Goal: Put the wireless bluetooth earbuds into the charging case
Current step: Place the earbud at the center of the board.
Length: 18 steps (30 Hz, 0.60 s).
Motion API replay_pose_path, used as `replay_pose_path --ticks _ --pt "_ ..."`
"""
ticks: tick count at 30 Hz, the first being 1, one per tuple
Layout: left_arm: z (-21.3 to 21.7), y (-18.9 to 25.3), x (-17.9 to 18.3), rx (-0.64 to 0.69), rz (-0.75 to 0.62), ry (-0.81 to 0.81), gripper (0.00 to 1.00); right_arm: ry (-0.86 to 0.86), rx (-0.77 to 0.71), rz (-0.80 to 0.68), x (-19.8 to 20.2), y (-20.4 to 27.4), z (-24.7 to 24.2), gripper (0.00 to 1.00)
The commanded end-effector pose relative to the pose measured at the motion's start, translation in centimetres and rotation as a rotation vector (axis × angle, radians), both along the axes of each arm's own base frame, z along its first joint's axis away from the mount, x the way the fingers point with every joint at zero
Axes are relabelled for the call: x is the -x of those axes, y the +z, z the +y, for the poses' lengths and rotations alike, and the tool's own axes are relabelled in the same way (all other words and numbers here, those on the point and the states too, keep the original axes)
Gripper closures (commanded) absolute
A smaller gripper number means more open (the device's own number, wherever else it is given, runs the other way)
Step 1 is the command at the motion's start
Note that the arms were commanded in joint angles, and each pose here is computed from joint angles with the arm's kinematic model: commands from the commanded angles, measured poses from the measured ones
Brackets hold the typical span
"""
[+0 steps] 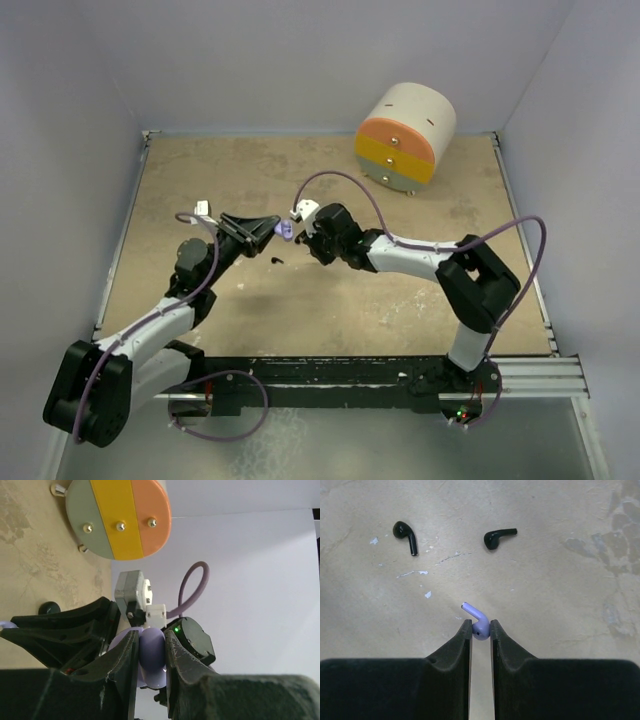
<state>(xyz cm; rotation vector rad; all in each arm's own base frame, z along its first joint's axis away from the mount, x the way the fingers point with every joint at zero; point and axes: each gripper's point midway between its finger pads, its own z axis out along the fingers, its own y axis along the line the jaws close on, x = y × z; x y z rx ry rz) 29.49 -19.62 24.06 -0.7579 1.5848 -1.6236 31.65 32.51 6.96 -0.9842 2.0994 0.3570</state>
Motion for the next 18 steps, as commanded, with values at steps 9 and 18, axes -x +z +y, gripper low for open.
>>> replay_pose_path --ticks 9,18 --pt "1.3 0.7 1.7 0.039 -0.025 0.002 1.00 0.078 0.004 0.018 -1.5 -1.0 0.4 1.00" --pt "1.4 1.7 2.0 0.058 -0.048 -0.008 1.00 0.100 0.102 0.060 -2.8 -1.6 -1.3 0.75"
